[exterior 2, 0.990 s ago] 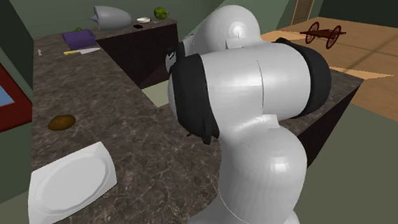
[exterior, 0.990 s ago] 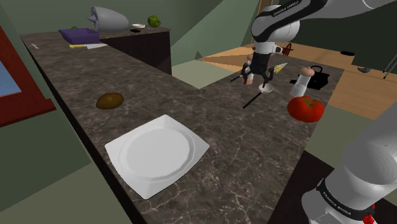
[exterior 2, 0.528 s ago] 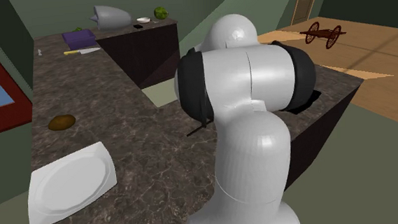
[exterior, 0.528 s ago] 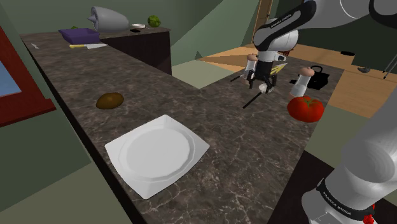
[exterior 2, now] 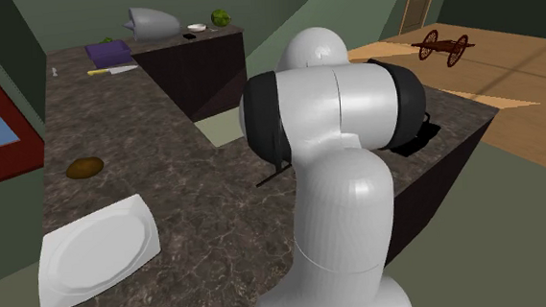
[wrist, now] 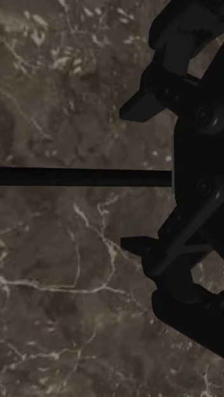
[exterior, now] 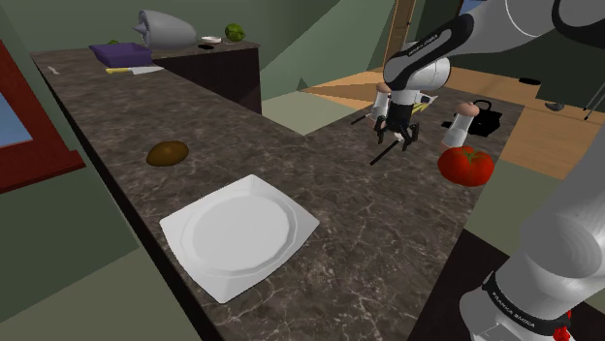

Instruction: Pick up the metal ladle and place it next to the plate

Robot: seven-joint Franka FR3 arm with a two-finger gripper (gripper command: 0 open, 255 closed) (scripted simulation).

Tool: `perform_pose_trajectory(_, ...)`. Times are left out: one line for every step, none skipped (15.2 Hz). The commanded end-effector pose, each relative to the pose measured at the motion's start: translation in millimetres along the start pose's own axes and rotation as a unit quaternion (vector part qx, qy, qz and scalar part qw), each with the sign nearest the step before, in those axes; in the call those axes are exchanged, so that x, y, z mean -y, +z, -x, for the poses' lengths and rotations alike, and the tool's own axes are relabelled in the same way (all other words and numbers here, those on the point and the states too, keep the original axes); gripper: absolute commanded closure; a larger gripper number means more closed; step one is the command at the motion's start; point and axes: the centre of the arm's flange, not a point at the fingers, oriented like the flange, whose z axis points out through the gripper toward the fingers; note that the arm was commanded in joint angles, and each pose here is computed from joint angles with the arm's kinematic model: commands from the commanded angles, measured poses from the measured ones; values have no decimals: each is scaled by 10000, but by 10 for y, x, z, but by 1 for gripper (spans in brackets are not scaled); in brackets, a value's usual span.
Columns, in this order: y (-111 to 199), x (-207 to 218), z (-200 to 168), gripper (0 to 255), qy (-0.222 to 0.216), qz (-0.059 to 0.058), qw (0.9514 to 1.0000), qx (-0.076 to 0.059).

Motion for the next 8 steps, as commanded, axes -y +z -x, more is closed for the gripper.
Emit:
perform_pose_trajectory(5,-1,-3,0,0,-2,10000,-1)
perform_pose_trajectory(5,-1,-3,0,0,-2,10000,-1)
perform_pose_trajectory(5,-1,-3,0,0,-2,10000,-1)
perform_pose_trajectory(5,-1,-3,0,0,-2,10000,-1)
perform_pose_trajectory(5,-1,-3,0,0,-2,10000,-1)
perform_pose_trajectory(5,-1,-3,255,0,-2,10000,-1)
perform_pose_trajectory(5,-1,-3,255,0,-2,10000,-1)
perform_pose_trajectory(5,-1,-3,255,0,-2,10000,-1)
